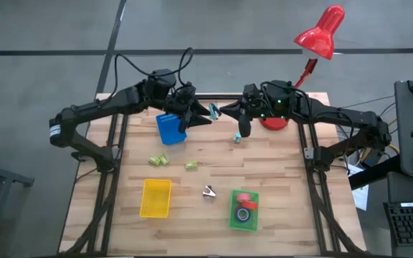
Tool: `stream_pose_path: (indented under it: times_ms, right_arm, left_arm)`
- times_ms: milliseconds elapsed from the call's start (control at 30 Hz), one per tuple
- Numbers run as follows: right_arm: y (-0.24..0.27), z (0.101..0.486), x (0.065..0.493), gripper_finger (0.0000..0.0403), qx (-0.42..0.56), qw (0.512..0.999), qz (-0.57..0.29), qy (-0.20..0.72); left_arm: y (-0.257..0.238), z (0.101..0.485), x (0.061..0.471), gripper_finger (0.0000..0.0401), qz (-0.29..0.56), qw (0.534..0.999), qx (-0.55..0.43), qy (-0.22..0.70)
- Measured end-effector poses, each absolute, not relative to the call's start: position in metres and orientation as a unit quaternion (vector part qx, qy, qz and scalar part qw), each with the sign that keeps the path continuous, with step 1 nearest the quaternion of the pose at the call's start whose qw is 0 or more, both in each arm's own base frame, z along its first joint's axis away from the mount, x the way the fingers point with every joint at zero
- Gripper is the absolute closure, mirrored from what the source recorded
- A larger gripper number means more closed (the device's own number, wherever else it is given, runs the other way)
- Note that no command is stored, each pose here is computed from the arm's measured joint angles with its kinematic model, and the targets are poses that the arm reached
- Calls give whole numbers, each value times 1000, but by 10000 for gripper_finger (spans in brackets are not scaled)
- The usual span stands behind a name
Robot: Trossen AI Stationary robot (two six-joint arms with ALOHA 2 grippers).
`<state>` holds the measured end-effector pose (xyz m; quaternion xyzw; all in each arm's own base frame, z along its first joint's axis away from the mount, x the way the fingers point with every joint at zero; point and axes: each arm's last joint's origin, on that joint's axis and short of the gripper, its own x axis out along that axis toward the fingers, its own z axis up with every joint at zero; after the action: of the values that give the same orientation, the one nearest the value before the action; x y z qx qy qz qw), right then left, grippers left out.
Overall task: Pick and place Stapler, Stapler remover, tape
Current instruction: Put the bottom blue staple remover into the blue bin
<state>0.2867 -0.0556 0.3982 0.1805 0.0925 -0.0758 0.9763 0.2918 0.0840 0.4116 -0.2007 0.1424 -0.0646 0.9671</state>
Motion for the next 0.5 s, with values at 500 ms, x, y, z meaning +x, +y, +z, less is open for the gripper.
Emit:
stream_pose_path:
  times_ms: [500]
  right_arm:
    - [-54, 394, 287, 394, 169, 977, -75, 109]
  left_arm:
    - [82, 415, 295, 193, -118, 958, -229, 129]
